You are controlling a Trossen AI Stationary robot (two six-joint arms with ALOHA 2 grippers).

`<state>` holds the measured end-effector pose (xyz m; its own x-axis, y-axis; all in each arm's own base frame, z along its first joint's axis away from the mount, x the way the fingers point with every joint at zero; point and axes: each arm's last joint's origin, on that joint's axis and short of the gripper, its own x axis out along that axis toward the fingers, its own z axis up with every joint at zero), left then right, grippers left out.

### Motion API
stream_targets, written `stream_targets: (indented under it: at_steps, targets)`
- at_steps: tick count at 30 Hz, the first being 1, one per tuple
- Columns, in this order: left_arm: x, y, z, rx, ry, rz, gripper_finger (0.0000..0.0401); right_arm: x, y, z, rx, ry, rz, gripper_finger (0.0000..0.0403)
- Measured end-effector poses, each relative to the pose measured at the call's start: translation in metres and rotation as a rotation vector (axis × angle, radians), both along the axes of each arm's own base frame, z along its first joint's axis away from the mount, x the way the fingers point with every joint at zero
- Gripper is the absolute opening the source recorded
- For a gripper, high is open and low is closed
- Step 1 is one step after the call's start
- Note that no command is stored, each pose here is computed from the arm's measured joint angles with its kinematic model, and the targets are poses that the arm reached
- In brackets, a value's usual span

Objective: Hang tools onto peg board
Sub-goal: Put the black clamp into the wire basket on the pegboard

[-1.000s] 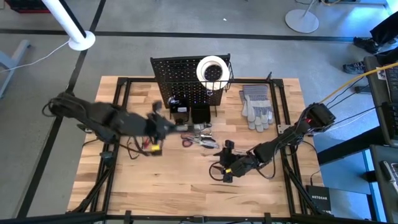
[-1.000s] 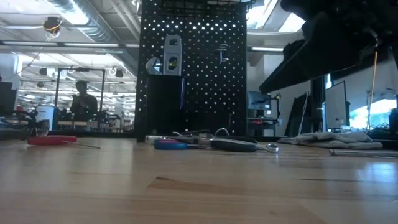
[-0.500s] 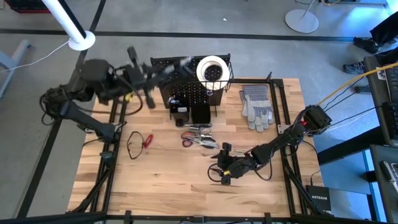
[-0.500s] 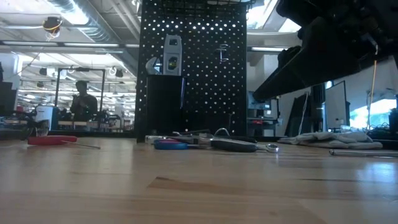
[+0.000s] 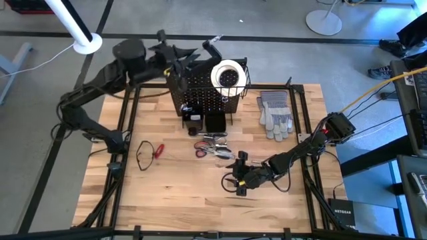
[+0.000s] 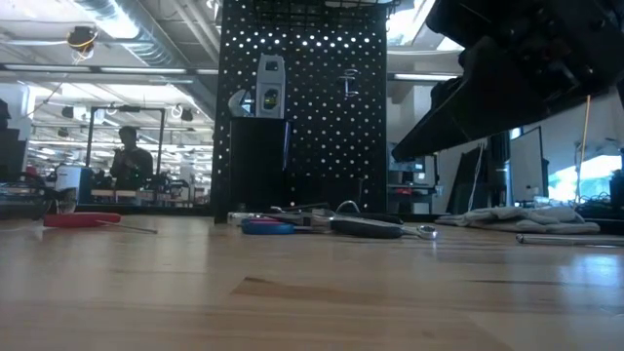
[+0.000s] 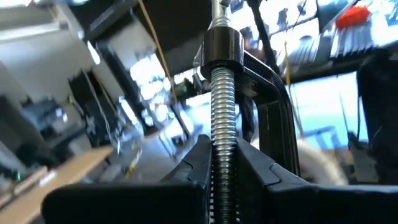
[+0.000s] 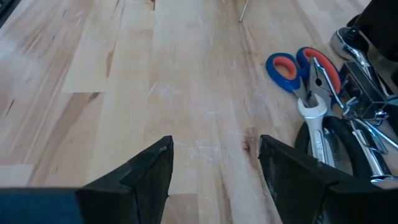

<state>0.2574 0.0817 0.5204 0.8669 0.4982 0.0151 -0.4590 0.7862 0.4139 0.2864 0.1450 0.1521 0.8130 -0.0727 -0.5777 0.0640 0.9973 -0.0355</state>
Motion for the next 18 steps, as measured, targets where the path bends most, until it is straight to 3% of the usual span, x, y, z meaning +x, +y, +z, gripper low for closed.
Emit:
stream_targets:
  at_steps: [4,11,18]
  targets:
    - [0.0,0.015,-0.014,-0.052,0.115,0.046,0.0029,0.0,0.0,0.0,0.0,0.002,0.001,0.0237]
    - [-0.005,0.025,-0.019,-0.127,0.126,0.084,0.0032,0.0,0.0,0.0,0.003,0.006,0.007,0.0237]
    - [0.006,0.028,-0.03,-0.181,0.17,0.051,0.0031,0.0,0.0,0.0,0.004,0.004,0.006,0.0237]
